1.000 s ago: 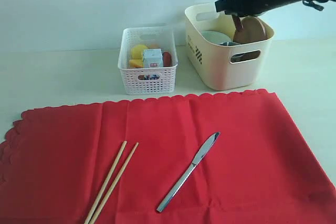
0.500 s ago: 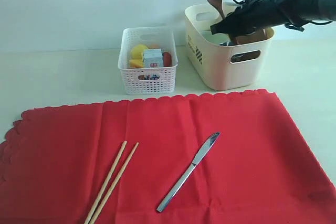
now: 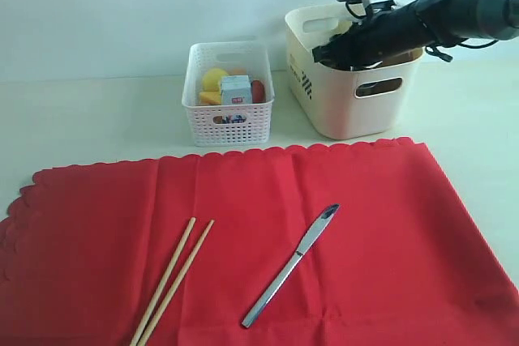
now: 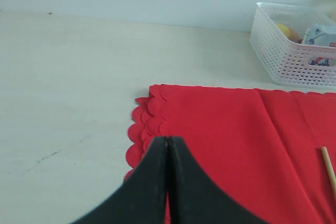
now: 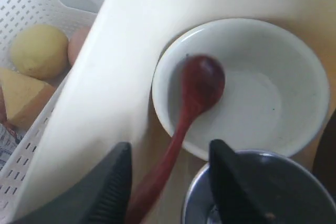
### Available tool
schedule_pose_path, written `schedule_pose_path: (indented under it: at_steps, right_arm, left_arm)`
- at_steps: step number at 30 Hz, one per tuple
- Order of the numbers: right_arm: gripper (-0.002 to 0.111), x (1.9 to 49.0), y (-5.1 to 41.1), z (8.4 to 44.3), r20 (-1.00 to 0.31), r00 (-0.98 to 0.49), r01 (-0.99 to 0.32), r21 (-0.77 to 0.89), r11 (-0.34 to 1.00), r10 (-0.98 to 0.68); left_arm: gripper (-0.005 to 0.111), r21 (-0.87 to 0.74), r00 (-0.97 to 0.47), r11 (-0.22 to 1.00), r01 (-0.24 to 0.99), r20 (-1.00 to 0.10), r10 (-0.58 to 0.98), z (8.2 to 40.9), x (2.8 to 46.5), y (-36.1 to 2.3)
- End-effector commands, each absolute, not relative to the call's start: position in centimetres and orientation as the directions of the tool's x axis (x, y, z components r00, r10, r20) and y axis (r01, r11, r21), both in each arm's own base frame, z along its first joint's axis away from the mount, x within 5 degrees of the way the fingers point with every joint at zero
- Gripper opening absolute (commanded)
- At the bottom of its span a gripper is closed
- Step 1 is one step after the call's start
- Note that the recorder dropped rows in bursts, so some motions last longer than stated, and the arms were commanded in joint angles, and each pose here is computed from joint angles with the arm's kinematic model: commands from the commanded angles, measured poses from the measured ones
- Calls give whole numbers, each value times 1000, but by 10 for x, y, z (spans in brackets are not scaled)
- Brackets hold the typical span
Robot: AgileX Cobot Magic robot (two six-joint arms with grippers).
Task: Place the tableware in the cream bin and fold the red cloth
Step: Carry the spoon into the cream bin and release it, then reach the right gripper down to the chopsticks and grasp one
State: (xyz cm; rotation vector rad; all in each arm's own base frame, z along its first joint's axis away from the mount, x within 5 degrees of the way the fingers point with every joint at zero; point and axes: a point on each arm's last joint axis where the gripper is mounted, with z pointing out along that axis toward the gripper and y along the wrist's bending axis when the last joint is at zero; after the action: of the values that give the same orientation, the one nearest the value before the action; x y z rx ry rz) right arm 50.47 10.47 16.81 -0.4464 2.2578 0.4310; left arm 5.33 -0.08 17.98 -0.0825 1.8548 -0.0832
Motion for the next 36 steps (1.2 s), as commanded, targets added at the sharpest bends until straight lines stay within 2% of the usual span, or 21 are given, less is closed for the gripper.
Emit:
schedule_pose_path:
  at_steps: [1, 3, 10, 19, 26, 36]
  right_arm:
    - [69, 506, 104, 179, -764, -623, -442, 167, 882, -168]
    - [73, 504, 104, 190, -772, -615, -442, 169, 881, -161]
    - [68, 485, 102, 245, -772, -617, -442, 184, 878, -149]
    - [63, 444, 101, 292, -669, -703, -500, 223, 837, -242]
    - [63, 412, 94, 295, -613, -763, -432, 250, 866, -204]
    - [63, 353, 84, 292, -672, -717, -399, 175, 900, -187]
  left_arm:
    - [1, -104, -269, 995, -8, -958, -102, 181, 53, -1]
    - [1, -104, -269, 995, -8, -958, -102, 181, 53, -1]
    - [1, -104, -269, 995, -8, -958, -102, 181, 53, -1]
    - [1, -104, -269, 995, -8, -958, -102, 181, 53, -1]
    - [1, -104, -269, 995, -8, -958, -102, 181, 53, -1]
    - [1, -104, -269, 995, -8, -958, -102, 181, 53, -1]
